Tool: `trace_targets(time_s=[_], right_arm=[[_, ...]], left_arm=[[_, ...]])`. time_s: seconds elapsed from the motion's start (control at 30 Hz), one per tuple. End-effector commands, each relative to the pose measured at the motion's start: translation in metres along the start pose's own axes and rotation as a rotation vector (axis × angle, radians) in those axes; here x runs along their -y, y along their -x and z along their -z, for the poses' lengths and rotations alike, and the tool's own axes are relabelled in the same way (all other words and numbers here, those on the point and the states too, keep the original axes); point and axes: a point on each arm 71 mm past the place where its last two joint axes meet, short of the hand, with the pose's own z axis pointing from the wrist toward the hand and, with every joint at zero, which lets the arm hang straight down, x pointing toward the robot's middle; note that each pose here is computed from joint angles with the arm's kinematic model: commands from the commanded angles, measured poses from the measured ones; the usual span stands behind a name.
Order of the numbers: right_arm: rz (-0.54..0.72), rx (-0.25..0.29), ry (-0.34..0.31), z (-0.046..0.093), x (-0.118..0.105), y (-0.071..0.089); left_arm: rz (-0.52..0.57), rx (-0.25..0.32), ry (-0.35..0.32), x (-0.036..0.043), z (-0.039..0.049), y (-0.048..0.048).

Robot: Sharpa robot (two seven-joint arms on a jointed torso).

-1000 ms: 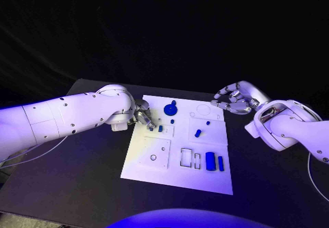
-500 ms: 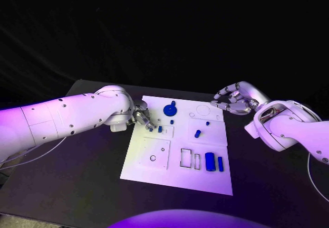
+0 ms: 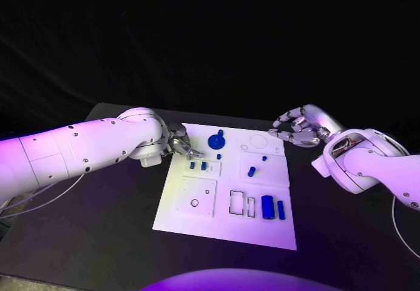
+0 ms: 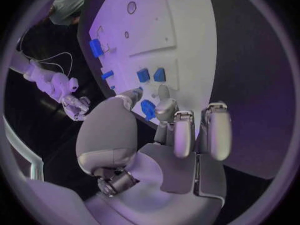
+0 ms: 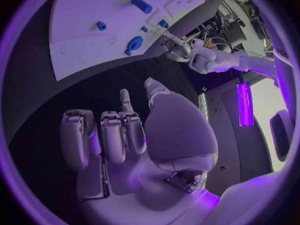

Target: Assemble the parts on the task board

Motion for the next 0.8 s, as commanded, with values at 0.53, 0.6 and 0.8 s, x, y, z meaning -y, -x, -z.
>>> trace_targets(time_s=[0.53,0.6,0.8], right_arm=[[0.001,0.006,0.017,0.0,-0.001,-0.001],[0.0,0.005,0.018,0.001,-0.002,-0.001],[-0.002,0.002,0.02,0.001,-0.002,-0.002]], left_arm=[[-0.041,0.406,-0.582,0.06,0.0035,0.007],[-0.107,0.417,-0.6,0.0635,0.0006,0.002],[-0.265,0.391,-0.604,0.0694,-0.0093,-0.0139]])
